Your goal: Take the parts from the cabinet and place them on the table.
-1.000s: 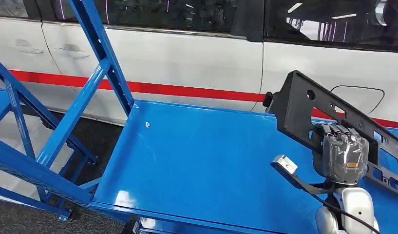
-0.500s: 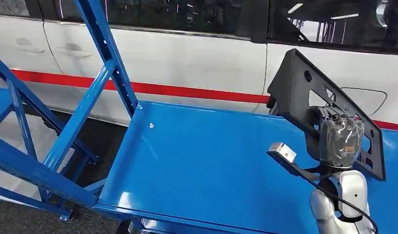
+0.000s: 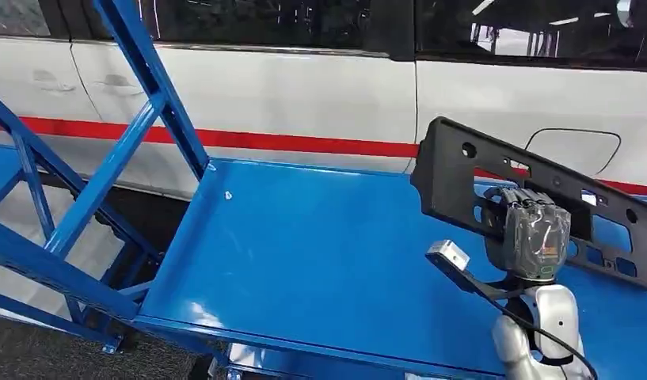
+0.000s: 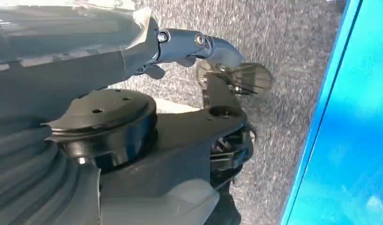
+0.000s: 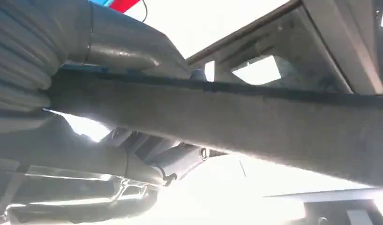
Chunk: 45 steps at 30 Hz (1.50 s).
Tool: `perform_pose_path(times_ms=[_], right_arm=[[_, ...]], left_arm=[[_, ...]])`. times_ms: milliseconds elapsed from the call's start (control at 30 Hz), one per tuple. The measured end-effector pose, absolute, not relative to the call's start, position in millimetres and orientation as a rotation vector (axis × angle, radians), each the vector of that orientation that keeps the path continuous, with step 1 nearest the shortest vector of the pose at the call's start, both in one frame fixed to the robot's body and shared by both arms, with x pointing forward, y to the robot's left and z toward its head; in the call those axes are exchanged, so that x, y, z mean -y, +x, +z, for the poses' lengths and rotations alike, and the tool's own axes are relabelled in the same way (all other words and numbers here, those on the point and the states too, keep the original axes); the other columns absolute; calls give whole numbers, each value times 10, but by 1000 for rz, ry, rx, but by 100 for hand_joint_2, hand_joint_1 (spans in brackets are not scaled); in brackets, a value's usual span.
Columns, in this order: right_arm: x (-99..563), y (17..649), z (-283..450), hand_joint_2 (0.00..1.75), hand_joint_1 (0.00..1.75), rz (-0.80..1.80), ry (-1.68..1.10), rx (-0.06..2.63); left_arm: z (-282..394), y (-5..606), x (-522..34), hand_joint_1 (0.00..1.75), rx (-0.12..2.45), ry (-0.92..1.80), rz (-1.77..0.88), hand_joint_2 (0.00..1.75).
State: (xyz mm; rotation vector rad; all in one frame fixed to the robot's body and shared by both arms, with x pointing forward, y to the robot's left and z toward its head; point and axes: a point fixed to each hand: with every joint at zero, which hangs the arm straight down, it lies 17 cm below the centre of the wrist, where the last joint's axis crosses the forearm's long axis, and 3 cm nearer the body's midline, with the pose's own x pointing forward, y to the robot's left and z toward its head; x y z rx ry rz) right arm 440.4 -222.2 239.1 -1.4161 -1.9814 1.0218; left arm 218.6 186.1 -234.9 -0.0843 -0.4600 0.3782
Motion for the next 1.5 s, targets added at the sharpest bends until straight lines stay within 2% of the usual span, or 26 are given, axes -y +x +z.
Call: perform_pose_path(times_ms=[1500], right_arm=[[2196, 4349, 2469, 175, 175, 933, -1403, 2015]], left_arm=[[-2305, 2380, -2132, 0, 520, -31, 366, 175]])
